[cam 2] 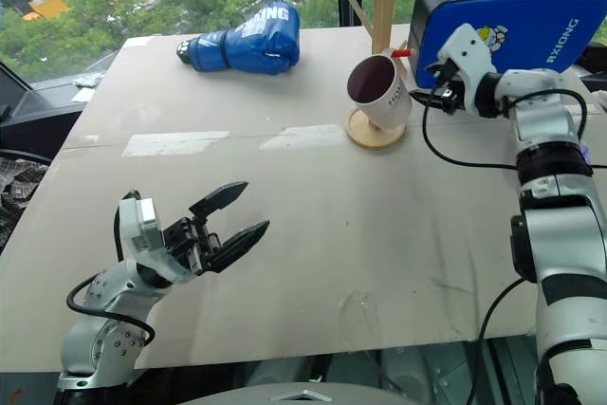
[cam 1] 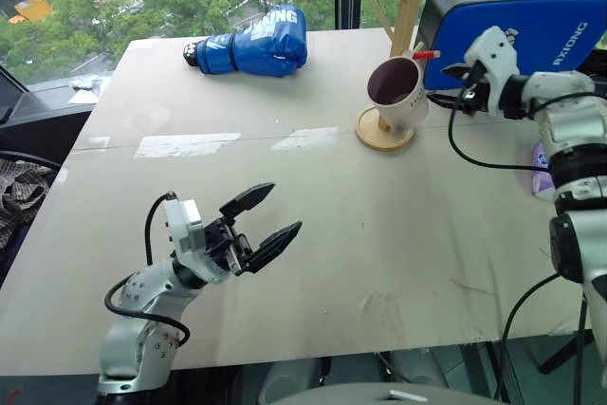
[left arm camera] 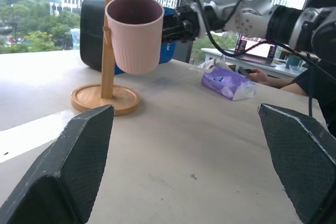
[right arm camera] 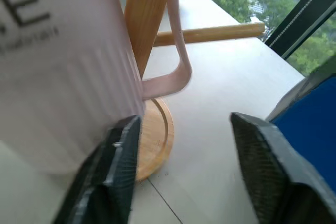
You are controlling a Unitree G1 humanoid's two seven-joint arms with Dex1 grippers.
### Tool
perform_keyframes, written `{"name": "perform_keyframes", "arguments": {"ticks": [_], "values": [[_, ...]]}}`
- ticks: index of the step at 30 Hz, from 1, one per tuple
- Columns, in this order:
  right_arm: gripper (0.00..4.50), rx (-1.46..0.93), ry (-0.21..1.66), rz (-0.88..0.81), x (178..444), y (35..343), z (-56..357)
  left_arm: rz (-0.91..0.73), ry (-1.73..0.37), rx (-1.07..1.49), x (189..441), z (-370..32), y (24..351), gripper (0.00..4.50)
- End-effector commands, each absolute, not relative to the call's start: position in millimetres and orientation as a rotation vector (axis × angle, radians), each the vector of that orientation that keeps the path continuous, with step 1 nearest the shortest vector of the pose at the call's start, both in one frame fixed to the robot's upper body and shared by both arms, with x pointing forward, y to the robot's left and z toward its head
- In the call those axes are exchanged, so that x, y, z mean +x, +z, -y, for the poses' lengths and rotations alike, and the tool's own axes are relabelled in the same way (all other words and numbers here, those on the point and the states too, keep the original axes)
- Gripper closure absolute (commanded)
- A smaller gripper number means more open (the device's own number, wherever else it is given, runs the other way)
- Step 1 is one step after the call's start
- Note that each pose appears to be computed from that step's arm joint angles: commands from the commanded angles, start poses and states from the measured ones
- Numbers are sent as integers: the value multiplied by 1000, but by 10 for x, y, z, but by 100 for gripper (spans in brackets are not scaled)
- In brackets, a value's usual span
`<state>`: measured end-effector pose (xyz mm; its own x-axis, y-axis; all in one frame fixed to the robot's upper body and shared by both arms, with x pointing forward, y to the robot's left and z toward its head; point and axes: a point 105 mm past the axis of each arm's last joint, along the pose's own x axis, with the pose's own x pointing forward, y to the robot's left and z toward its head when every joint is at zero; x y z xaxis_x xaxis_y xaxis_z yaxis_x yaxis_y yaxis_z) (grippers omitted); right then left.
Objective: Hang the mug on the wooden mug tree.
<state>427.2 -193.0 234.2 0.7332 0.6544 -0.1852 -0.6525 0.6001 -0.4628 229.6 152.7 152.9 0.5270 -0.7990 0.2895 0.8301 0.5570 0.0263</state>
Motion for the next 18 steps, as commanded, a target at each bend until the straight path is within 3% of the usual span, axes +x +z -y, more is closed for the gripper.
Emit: {"name": "perform_keyframes", "arguments": {"ticks": [1, 10, 13, 18], "values": [[144, -505, 711, 121, 4031, 2534, 2163, 325, -974, -114, 2280, -1524, 1663, 0], [144, -341, 537, -10, 3015, 1790, 2692, 286, -922, -82, 2377, -1622, 1576, 0], [144, -312, 498, -27, 2779, 1654, 2703, 341, -940, -93, 2370, -1626, 1643, 0], [144, -258, 446, -19, 2605, 1565, 2679, 359, -942, -90, 2359, -1670, 1585, 0]]}}
